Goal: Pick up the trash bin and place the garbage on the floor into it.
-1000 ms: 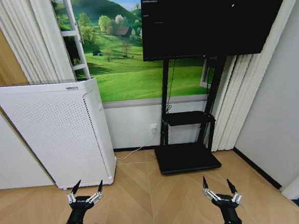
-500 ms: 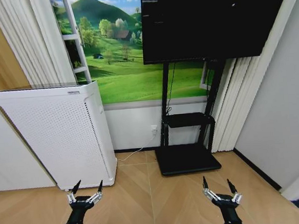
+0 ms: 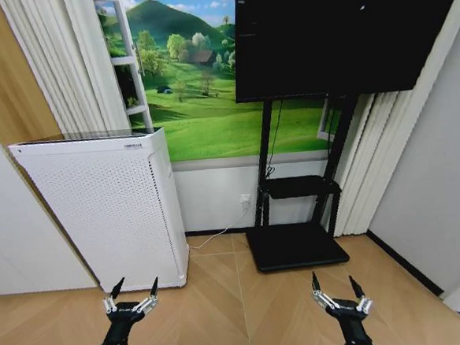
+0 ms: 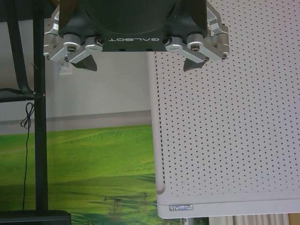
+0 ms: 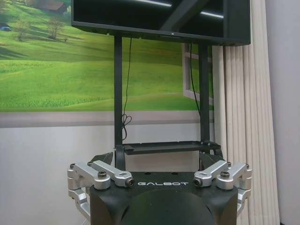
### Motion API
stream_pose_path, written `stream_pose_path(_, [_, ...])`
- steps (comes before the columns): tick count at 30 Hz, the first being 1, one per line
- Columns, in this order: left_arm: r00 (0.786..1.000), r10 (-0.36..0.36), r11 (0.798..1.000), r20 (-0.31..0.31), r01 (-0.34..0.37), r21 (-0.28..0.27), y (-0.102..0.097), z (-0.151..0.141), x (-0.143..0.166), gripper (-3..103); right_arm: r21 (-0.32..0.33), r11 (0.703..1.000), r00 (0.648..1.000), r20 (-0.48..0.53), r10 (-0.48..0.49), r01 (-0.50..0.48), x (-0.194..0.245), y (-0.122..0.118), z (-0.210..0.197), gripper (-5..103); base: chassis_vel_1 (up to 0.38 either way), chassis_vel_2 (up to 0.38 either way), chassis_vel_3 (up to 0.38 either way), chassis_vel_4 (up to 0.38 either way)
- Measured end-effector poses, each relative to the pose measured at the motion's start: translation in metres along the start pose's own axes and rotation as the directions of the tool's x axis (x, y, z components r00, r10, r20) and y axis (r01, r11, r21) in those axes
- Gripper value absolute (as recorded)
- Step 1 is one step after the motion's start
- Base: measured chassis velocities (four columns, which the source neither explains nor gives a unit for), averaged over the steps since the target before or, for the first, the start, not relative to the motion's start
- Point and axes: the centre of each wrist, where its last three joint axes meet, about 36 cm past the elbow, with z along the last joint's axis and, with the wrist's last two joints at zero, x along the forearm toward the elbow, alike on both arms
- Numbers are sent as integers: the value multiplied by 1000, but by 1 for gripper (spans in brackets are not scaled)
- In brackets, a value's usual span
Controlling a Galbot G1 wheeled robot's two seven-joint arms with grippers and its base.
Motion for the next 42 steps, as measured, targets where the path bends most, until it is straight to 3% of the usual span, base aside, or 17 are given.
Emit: stream_pose_path(42, [1000,0,1000,0,0,0,0,0,0,100,0,1000,1000,0,0,0,0,0,0,100,0,0,0,0])
